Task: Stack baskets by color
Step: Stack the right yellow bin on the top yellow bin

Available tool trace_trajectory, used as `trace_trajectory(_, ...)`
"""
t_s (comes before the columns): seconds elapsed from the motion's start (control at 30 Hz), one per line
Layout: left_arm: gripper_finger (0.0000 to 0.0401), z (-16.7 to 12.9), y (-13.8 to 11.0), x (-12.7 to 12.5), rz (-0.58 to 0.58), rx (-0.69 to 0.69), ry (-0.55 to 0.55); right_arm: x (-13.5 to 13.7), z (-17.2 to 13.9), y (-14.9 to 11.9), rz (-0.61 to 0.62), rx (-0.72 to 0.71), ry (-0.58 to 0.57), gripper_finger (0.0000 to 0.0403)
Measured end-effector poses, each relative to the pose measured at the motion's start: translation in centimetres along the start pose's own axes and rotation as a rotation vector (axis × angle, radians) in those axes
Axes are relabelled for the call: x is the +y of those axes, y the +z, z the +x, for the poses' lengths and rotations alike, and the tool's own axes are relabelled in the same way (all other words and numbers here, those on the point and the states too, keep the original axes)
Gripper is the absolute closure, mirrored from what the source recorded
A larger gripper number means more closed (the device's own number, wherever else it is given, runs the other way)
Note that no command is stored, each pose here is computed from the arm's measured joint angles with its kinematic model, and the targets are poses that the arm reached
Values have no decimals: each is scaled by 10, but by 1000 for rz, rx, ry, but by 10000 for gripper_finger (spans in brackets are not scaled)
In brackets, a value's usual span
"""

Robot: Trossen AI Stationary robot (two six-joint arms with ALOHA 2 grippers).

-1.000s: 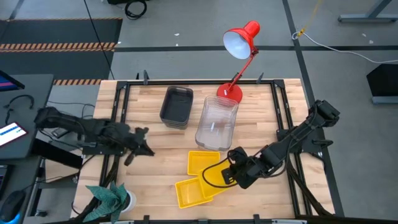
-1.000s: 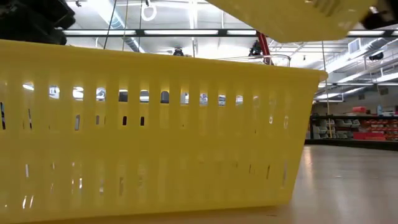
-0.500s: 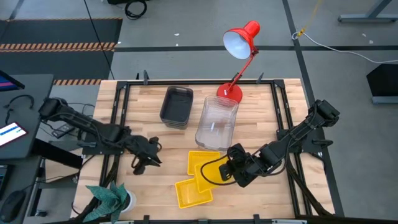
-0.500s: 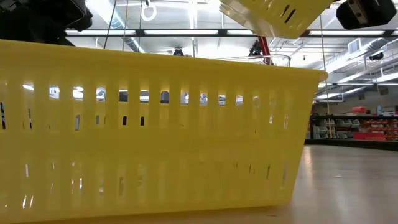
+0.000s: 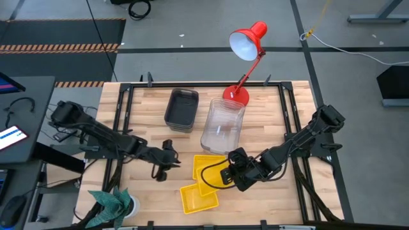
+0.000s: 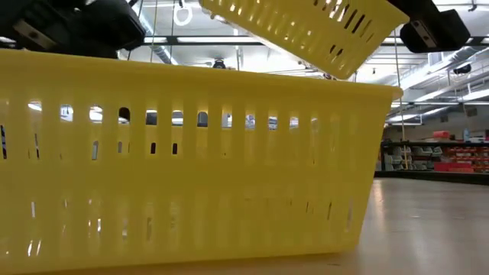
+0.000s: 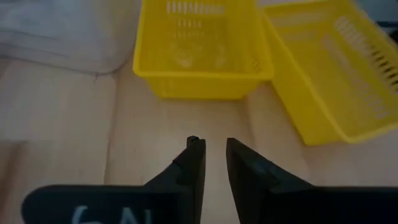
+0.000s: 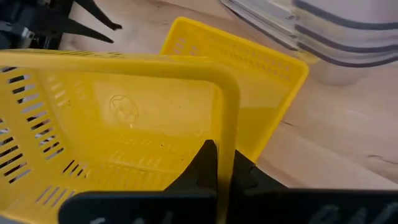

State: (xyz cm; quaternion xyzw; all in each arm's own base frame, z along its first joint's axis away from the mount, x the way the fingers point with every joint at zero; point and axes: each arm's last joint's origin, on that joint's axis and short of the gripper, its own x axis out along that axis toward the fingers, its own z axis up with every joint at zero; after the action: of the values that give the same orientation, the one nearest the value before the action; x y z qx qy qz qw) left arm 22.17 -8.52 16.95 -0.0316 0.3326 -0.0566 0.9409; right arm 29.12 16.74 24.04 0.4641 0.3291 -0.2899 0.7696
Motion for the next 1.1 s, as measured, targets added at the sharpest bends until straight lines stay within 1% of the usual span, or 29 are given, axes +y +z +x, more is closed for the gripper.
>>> trace_trajectory(0.17,342,21,-4,3,4,-20,59,-3,0,0,0,-17,-26,403)
trace_trajectory(0.33,348,40,-6,5,-11,-44,66,-5,0,1,4,-30,-43,402)
trace_trajectory(0.4,348,45,-8,5,-9,-34,70,-5,0,1,1,-27,-46,402)
trace_trajectory(0.63,349,67,-4,1,15,-62,77,-12,-3,-5,-16,-8,-100,402)
trace_trajectory(0.8,349,85,3,-2,22,-76,92,-15,-6,-11,-30,10,-121,402)
trace_trajectory(1.1,349,114,23,-11,83,-93,89,-23,-11,-18,-57,41,-191,402)
